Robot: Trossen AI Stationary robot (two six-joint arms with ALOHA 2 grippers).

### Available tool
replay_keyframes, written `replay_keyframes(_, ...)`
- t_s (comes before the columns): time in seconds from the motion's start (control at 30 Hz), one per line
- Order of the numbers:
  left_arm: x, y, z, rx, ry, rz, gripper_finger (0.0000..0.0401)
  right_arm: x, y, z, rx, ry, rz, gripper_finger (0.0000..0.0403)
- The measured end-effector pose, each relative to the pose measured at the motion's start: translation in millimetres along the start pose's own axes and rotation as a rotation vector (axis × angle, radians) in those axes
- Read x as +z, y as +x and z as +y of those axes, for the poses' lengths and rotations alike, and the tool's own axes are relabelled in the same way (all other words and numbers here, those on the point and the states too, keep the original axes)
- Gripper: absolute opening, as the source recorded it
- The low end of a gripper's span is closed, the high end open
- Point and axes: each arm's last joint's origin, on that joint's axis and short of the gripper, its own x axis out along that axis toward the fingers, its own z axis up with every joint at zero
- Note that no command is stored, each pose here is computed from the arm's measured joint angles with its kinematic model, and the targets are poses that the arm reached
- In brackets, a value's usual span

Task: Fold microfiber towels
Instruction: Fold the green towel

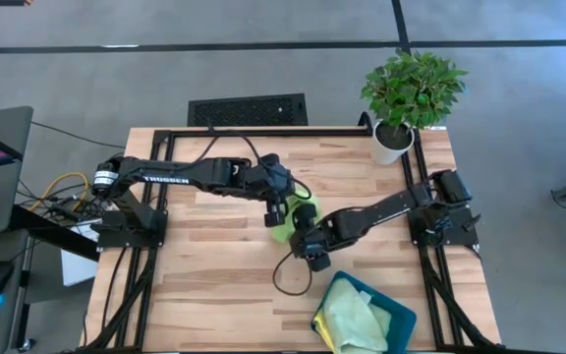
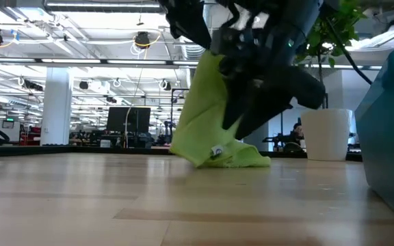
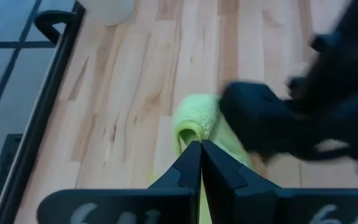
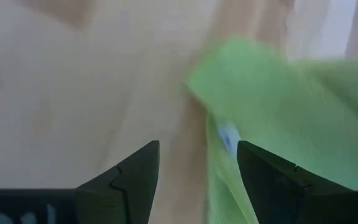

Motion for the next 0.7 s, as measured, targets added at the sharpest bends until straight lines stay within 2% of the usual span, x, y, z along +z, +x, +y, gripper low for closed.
replay_keyframes(0.1, -2, 0, 0, -0.003, 0.004, 0.015, 0.0000, -10, -7, -3, -0.049, 0.028, 0.098, 0.0240)
replay_keyframes(0.23, -4, -1, 0, -0.001, 0.008, 0.037, 0.0000, -17, -20, -6, -0.105, 0.097, 0.160, 0.0240)
replay_keyframes(0.33, -4, -1, 0, 0.002, 0.013, 0.043, 0.0000, -19, -33, -10, -0.135, 0.152, 0.149, 0.0240)
replay_keyframes(0.43, -4, -1, 0, 0.002, 0.018, 0.045, 0.0000, -19, -46, -17, -0.214, 0.225, 0.118, 0.0240)
replay_keyframes(0.57, -4, -1, 0, 0.001, 0.025, 0.045, 0.0000, -21, -60, -31, -0.331, 0.389, 0.069, 0.0240)
replay_keyframes(0.7, -6, -2, -3, -0.013, 0.053, 0.055, 0.0000, -26, -67, -44, -0.367, 0.532, 0.044, 0.0240)
